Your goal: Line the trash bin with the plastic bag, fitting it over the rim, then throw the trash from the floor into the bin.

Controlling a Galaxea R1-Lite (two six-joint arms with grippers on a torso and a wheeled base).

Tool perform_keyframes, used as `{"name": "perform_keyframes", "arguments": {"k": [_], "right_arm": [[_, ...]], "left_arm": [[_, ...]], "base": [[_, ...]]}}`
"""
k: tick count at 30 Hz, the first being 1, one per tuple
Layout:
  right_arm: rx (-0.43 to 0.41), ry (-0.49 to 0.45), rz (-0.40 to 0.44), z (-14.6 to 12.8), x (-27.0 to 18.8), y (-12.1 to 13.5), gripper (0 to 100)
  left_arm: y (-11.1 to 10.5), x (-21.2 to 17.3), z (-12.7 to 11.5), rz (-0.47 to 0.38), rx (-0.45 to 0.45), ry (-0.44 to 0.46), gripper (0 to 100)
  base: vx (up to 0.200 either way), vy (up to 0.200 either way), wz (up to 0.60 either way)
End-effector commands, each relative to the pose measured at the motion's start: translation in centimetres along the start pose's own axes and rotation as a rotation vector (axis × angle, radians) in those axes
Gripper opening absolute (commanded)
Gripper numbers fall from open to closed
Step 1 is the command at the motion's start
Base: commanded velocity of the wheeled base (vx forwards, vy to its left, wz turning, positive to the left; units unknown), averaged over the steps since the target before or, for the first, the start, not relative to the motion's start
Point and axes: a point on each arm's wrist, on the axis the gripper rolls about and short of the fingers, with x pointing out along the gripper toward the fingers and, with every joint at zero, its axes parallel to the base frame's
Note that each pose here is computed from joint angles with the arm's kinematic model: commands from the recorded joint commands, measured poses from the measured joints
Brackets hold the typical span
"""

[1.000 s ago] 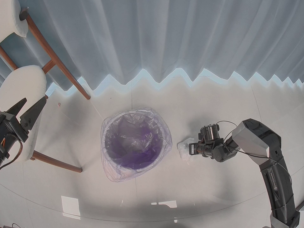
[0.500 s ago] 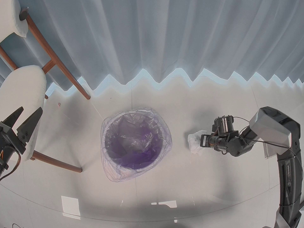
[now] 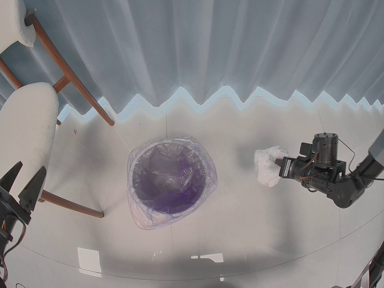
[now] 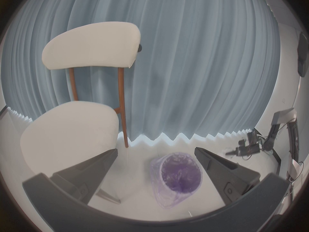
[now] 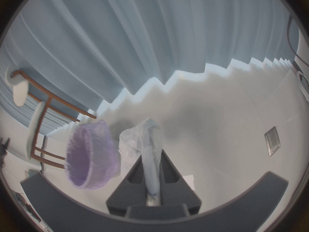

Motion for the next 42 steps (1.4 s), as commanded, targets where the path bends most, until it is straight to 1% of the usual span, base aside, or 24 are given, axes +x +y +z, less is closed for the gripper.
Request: {"name": "perform_keyframes", "arguments": {"k": [1, 4, 5, 8, 9, 11, 13, 16, 17, 19, 20, 23, 28, 31, 32, 34, 35, 42], "right_arm": [[-0.020, -0.162, 0.124, 2.0, -7.7, 2.8, 0], [-0.029, -0.202, 0.169, 2.7, -9.4, 3.8, 0], [-0.034, -0.208, 0.195, 2.7, -9.8, 4.5, 0], [-0.050, -0.208, 0.254, 2.3, -10.4, 5.9, 0], [-0.063, -0.193, 0.297, 1.8, -10.7, 7.1, 0], [-0.079, -0.175, 0.341, 1.3, -10.8, 8.3, 0], [-0.089, -0.162, 0.362, 0.9, -10.8, 8.9, 0], [-0.113, -0.117, 0.426, -0.4, -10.5, 10.8, 0], [-0.115, -0.114, 0.431, -0.5, -10.4, 11.0, 0], [-0.128, -0.107, 0.459, -1.1, -9.7, 12.0, 0], [-0.129, -0.106, 0.462, -1.2, -9.6, 12.1, 0], [-0.138, -0.110, 0.490, -1.9, -7.9, 13.3, 0], [-0.167, -0.126, 0.501, -2.1, -5.9, 14.4, 0], [-0.177, -0.118, 0.515, -2.6, -4.9, 15.3, 0], [-0.178, -0.116, 0.516, -2.7, -4.6, 15.5, 0], [-0.183, -0.110, 0.526, -3.0, -4.4, 16.0, 0], [-0.185, -0.108, 0.530, -3.1, -4.2, 16.2, 0], [-0.196, -0.080, 0.517, -4.2, -2.6, 16.4, 0]], "left_arm": [[-0.1, -3.0, -2.9, 0.014, -0.003, 0.021, 100], [-0.1, -4.0, -3.5, 0.021, -0.007, 0.029, 100], [-0.2, -4.4, -3.9, 0.025, -0.012, 0.050, 100], [-0.3, -5.5, -4.4, 0.026, -0.014, 0.068, 100], [-0.3, -6.3, -5.0, 0.021, -0.016, 0.088, 100], [-0.4, -7.3, -5.7, 0.022, -0.019, 0.107, 100], [-0.5, -7.8, -6.0, 0.022, -0.020, 0.113, 100], [-0.6, -9.4, -7.2, 0.022, -0.018, 0.114, 100], [-0.6, -9.5, -7.3, 0.021, -0.018, 0.114, 100], [-0.6, -10.6, -8.2, 0.019, -0.015, 0.104, 100], [-0.6, -10.7, -8.3, 0.019, -0.014, 0.104, 100], [-0.7, -11.6, -9.5, 0.041, 0.035, 0.117, 100], [-0.7, -11.7, -9.5, 0.046, 0.054, 0.116, 100], [-0.6, -11.7, -9.6, 0.065, 0.107, 0.119, 100], [-0.6, -11.7, -9.6, 0.090, 0.119, 0.121, 100], [-0.4, -11.8, -10.0, 0.139, 0.115, 0.160, 100], [-0.4, -11.8, -10.1, 0.138, 0.113, 0.170, 100], [-0.5, -11.8, -10.1, 0.126, 0.122, 0.171, 100]], "base": [[0.000, 0.000, 0.00], [0.000, 0.000, 0.00], [0.000, 0.000, 0.00], [0.000, 0.000, 0.00], [0.000, 0.000, 0.00], [0.000, 0.000, 0.00], [0.000, 0.000, 0.00], [0.000, 0.000, 0.00], [0.000, 0.000, 0.00], [0.000, 0.000, 0.00], [0.000, 0.000, 0.00], [0.000, 0.000, 0.00], [0.000, 0.000, 0.00], [0.000, 0.000, 0.00], [0.000, 0.000, 0.00], [0.000, 0.000, 0.00], [0.000, 0.000, 0.00], [0.000, 0.000, 0.00]]}}
